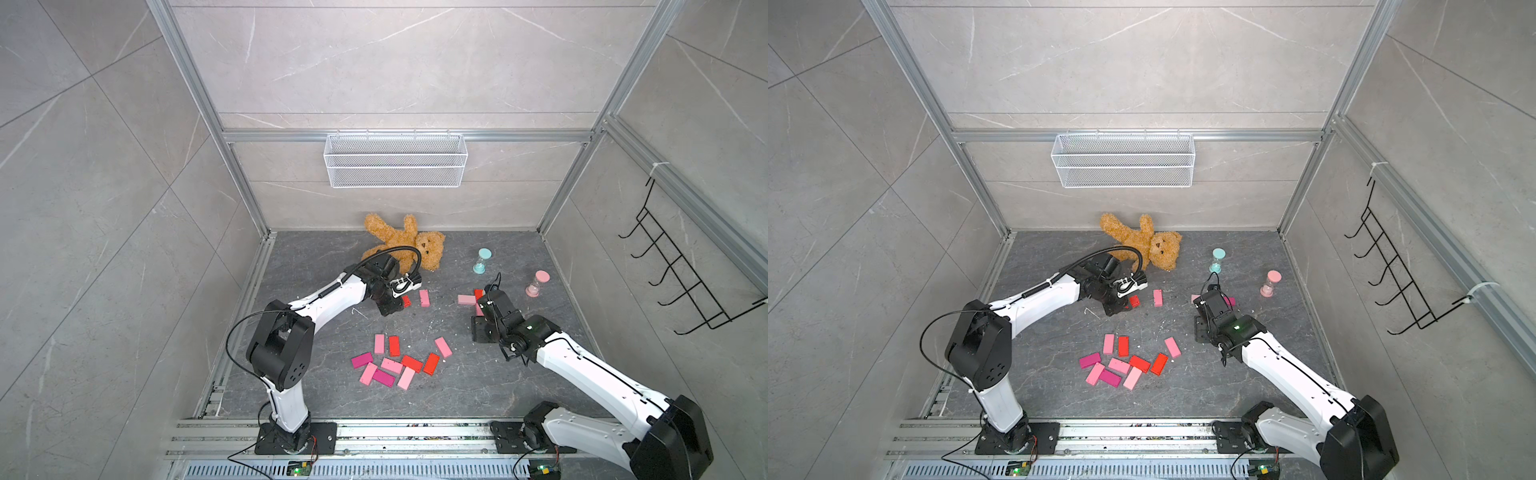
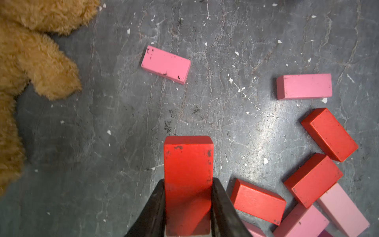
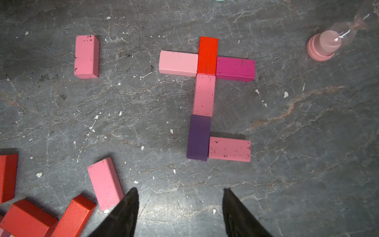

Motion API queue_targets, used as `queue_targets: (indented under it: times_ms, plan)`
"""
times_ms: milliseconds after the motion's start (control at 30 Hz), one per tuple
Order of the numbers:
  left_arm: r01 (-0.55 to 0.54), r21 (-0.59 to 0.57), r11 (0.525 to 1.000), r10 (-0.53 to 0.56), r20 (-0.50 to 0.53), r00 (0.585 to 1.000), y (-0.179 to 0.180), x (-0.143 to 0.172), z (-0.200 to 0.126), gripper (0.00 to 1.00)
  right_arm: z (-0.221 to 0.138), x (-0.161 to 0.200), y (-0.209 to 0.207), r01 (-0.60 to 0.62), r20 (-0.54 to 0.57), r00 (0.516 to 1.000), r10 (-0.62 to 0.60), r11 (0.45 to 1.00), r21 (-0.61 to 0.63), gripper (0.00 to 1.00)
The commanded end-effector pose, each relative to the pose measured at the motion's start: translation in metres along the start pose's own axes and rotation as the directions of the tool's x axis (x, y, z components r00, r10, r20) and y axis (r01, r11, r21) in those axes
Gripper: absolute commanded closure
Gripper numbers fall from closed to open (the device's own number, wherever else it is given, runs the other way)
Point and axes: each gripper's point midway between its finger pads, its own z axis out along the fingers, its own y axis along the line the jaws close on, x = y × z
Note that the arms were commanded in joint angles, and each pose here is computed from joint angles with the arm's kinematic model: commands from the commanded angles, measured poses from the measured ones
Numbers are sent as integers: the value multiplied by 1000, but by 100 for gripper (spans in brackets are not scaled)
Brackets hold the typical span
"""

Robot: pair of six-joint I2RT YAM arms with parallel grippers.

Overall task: Assemble the letter t with building blocks
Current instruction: Assemble the building block at the center of the board.

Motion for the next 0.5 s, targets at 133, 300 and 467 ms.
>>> queue_targets:
  times_ms: [133,300,467]
  plan:
    - [-179,141,974,185,-34,982,0,0,18,100,-8,0,-4,7,21,1000,-7,1000,-3,33]
    - [-230,159,960,242,-62,968,10,-2,31,100,-11,-1,-5,5,27,1000,-5,1000,-7,33]
    - [-255,191,948,273,-71,959,14,-4,44,100,-13,-2,-4,3,30,1000,-2,1000,-11,34]
